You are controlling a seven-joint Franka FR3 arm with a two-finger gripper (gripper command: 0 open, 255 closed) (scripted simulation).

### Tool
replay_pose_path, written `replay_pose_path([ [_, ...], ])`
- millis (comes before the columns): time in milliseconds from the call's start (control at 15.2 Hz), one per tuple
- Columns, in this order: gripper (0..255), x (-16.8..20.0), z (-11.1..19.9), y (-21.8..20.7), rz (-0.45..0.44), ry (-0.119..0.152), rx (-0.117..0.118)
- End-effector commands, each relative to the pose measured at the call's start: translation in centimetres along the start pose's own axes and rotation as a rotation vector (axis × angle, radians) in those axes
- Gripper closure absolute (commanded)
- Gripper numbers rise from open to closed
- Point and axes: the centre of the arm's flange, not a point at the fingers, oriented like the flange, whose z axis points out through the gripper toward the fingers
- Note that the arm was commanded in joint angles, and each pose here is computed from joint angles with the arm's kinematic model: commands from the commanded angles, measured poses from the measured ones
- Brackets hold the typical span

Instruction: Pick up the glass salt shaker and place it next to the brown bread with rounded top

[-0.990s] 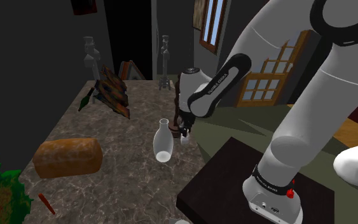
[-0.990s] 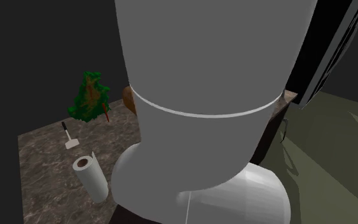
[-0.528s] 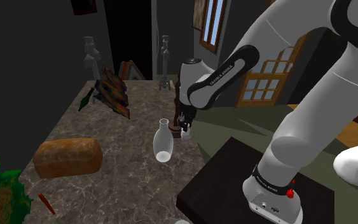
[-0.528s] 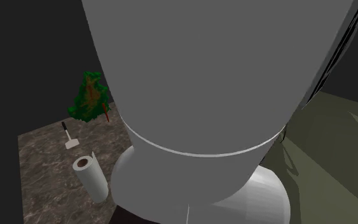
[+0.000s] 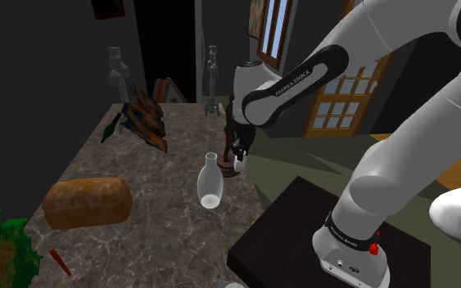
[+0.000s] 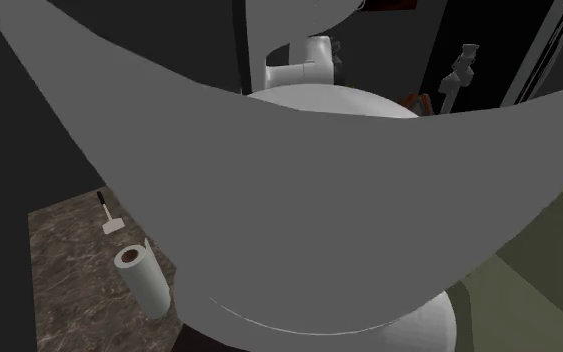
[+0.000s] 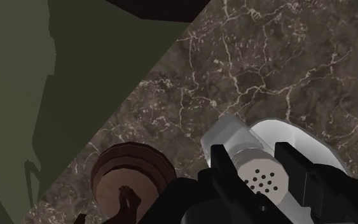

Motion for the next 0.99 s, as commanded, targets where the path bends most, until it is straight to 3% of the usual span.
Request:
replay_pose_path([
  [0,255,0.1,-1.1,0.1,0.0,0.0,0.0],
  [594,255,0.1,-5.4,0.5,0.0,0.0,0.0],
  [924,255,3.2,-6.0,-5.3,0.0,0.0,0.0],
])
